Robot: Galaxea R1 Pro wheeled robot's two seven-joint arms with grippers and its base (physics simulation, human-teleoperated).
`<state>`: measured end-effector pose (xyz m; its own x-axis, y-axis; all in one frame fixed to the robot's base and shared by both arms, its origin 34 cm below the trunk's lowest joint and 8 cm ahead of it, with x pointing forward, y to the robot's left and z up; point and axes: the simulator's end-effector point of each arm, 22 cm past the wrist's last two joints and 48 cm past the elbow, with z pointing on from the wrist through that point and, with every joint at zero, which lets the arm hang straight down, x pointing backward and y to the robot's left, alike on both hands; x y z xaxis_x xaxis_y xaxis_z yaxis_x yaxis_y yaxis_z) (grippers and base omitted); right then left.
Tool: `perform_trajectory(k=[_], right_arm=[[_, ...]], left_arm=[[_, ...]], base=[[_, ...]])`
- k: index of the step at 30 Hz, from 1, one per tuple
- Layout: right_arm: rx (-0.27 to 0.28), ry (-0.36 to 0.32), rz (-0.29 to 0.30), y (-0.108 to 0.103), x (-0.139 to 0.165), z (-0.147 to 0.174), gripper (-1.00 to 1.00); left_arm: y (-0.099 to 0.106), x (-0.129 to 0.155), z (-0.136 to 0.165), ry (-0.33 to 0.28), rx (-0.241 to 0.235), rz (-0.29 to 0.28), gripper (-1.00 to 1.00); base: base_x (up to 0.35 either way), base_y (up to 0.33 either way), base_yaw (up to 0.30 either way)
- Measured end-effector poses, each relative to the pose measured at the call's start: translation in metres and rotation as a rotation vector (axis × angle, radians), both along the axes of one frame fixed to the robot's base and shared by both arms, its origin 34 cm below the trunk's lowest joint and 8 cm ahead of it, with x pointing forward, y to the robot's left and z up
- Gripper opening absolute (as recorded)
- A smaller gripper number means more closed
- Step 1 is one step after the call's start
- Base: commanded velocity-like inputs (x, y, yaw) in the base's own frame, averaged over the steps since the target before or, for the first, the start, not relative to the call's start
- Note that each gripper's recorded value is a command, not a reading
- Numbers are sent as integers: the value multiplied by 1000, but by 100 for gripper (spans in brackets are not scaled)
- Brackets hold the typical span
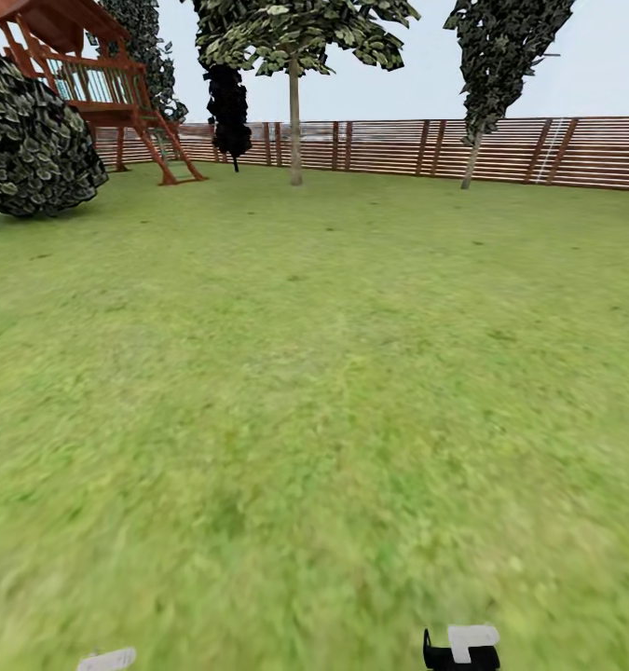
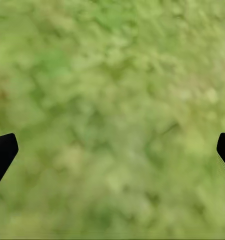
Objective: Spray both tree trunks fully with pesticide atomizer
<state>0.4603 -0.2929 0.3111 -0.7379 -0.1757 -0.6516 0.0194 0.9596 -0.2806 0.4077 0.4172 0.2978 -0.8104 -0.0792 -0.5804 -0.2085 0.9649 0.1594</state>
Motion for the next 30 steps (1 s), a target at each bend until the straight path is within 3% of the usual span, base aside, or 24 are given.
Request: perform_trajectory(k=[30], right_arm=[[-4, -3, 2, -3, 1, 1, 100]], left_arm=[[0, 1, 1, -3, 1, 1, -100]], base=[[338, 0, 0]])
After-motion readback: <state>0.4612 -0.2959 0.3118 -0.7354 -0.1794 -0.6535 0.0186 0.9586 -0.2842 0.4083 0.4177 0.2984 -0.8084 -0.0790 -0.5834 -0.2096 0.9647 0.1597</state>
